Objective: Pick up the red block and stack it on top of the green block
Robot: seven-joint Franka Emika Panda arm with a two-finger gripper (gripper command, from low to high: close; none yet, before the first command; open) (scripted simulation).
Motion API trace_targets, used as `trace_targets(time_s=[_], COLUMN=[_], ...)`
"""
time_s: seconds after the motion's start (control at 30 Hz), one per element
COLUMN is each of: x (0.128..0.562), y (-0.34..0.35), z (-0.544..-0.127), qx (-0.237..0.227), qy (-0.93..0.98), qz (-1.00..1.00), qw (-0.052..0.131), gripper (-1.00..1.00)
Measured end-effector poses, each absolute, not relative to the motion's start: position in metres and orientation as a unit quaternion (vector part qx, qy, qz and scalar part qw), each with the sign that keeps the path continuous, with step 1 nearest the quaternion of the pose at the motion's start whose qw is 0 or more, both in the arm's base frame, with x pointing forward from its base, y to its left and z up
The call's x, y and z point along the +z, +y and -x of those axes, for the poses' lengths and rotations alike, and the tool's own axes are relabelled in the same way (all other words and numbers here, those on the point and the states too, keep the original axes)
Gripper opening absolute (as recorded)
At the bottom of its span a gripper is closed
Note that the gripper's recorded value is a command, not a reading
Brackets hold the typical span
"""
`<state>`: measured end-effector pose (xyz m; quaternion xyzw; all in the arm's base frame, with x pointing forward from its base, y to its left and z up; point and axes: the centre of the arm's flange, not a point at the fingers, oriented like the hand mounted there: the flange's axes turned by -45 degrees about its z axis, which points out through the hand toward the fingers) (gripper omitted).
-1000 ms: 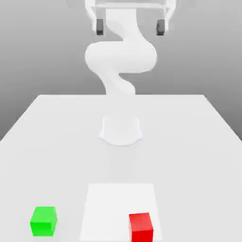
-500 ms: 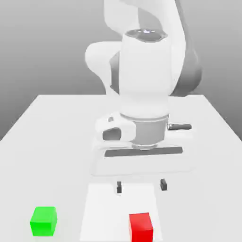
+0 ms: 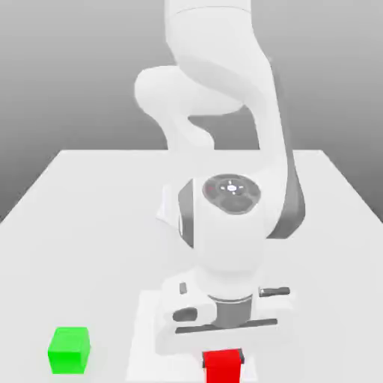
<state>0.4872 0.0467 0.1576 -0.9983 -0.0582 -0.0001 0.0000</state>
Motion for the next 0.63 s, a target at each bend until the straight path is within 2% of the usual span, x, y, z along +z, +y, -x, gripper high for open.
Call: trace_targets(time_s=[0.13,0.37,0.43,0.5,0.53,0.63], x=[0.205,0.236,0.226,0.202,0.189,0.189], y=[0.039,-0.134,-0.178,-0.192,-0.194,-0.194], z=[-0.487,-0.470,-0.459,-0.454,-0.453,-0.453], qx=[0.000,0.001,0.000,0.000,0.000,0.000], qy=[-0.052,0.101,0.140,0.153,0.155,0.155], qz=[0.999,0.995,0.990,0.988,0.988,0.988], qw=[0.000,-0.001,0.000,0.001,0.001,0.001], gripper=[-1.00,-1.00,-1.00,-1.00,1.00,1.00])
